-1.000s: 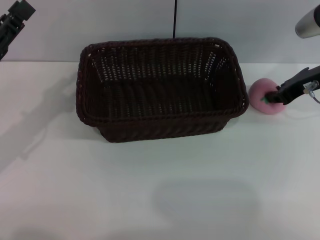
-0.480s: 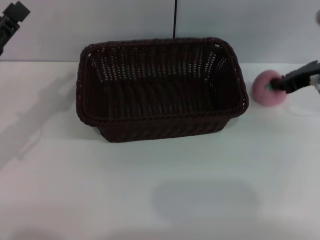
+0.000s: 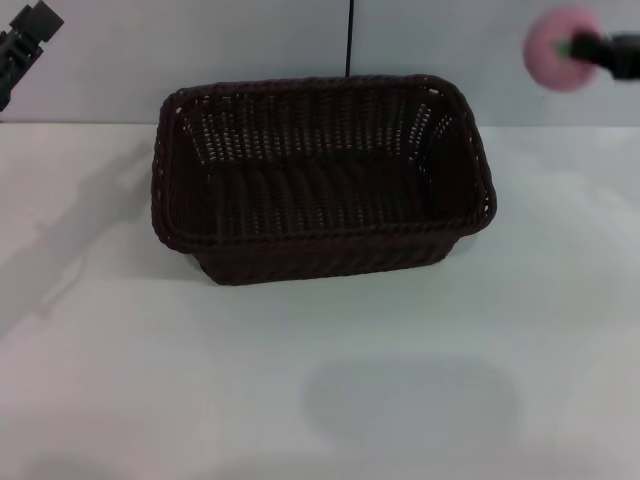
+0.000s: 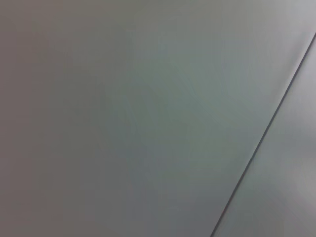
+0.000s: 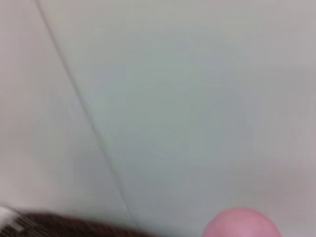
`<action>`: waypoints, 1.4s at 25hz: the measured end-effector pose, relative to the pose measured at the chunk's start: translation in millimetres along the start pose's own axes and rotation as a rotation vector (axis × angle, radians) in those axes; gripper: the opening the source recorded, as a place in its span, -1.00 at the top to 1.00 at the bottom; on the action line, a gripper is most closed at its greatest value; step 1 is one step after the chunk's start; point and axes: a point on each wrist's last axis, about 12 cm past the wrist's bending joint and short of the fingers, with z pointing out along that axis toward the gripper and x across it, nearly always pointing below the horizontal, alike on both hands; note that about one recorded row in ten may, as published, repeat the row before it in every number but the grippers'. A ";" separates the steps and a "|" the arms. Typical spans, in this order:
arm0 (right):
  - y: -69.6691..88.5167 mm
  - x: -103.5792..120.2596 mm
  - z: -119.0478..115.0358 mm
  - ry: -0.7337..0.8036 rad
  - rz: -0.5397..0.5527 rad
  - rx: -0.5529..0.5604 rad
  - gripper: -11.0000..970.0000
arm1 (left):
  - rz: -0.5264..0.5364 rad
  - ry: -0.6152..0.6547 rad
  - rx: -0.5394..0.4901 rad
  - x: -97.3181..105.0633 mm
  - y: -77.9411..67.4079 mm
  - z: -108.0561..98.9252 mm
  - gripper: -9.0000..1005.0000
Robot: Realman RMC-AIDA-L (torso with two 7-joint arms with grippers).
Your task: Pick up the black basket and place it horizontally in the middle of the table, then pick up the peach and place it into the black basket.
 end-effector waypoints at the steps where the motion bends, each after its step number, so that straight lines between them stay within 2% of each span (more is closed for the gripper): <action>1: 4.7 -2.5 1.2 -0.036 0.001 -0.045 0.87 | -0.002 0.000 -0.001 0.4 0.0 0.0 0.03; 5: 24.1 -11.0 13.5 -0.145 0.007 -0.240 0.82 | -0.004 0.002 -0.001 1.0 0.0 0.1 0.03; 8: 35.1 -15.6 29.4 -0.151 0.012 -0.337 0.79 | -0.002 0.002 -0.002 1.2 0.0 -0.2 0.03; 15: 50.5 -11.6 65.8 -0.047 0.028 -0.406 0.70 | -0.001 0.006 0.000 1.5 0.0 0.7 0.03; 19: 56.7 -3.5 74.2 0.000 0.021 -0.431 0.66 | 0.005 0.024 -0.002 3.3 0.9 3.8 0.03; 20: 57.5 -2.5 74.9 0.003 0.019 -0.433 0.64 | 0.005 0.027 -0.002 3.6 1.0 4.3 0.03; 26: 57.0 2.8 71.9 0.008 0.025 -0.442 0.17 | 0.003 0.031 -0.001 3.9 1.0 5.0 0.03; 31: 49.4 10.5 58.3 -0.052 0.033 -0.441 -0.28 | 0.004 0.031 -0.001 3.8 1.1 5.2 0.03; 35: 38.2 23.4 32.6 -0.210 0.039 -0.436 -0.28 | 0.005 0.031 0.000 3.7 1.1 5.4 0.03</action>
